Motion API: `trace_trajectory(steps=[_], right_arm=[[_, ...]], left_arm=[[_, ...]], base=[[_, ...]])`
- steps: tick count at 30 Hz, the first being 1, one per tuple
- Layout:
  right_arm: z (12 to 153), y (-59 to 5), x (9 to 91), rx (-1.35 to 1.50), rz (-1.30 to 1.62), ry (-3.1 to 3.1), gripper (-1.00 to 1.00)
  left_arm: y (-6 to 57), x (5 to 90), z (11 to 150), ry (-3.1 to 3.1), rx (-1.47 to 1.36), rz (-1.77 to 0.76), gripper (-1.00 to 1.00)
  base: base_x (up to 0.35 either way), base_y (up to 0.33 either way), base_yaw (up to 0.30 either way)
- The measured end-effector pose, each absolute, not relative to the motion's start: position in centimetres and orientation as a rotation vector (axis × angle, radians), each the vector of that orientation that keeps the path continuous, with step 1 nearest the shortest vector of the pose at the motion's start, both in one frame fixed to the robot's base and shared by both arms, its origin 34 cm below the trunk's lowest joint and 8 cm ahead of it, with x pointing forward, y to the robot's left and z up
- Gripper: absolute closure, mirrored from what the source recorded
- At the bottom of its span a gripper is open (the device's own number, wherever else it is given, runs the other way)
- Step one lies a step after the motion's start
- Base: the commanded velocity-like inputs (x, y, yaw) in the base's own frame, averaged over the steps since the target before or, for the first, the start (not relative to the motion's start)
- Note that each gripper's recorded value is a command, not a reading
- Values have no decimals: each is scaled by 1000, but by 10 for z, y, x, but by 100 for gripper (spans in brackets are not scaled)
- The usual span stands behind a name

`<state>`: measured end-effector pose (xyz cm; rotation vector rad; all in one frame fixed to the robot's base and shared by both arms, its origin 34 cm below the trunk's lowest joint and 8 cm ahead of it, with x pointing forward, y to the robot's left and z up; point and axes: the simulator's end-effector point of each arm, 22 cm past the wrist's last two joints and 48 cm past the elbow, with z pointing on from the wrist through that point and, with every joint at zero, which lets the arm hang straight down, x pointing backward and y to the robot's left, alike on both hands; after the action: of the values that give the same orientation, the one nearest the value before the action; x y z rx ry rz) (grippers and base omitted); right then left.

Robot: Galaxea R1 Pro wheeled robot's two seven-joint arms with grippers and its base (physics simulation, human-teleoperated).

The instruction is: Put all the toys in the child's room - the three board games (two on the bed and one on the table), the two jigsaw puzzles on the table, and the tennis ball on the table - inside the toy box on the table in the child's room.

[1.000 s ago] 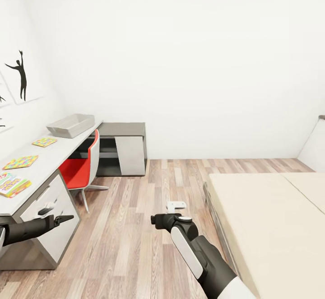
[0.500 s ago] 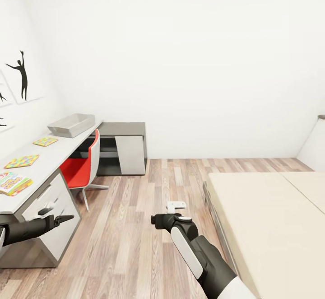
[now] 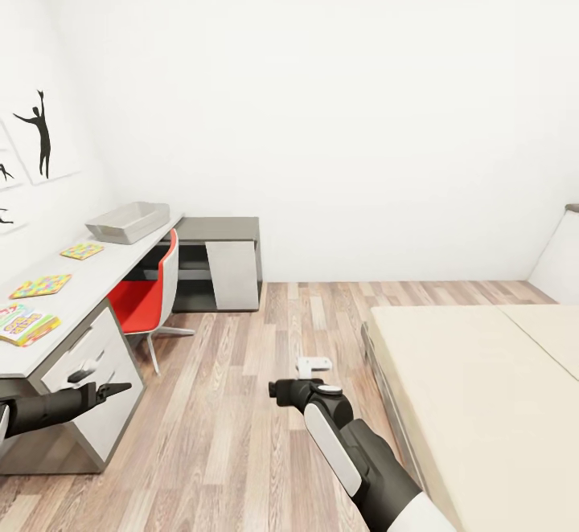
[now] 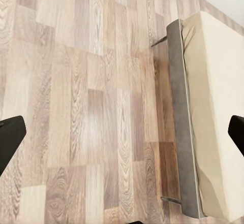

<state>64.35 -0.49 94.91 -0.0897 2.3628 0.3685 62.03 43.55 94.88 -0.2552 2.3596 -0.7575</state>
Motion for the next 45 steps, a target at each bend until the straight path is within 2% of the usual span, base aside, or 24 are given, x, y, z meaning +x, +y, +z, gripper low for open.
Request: trace_trajectory(steps=[45], right_arm=[[991, -6, 652, -75, 358, 2249, -100]], left_arm=[[436, 623, 982, 2297, -223, -752, -100]], base=[[0, 0, 0]])
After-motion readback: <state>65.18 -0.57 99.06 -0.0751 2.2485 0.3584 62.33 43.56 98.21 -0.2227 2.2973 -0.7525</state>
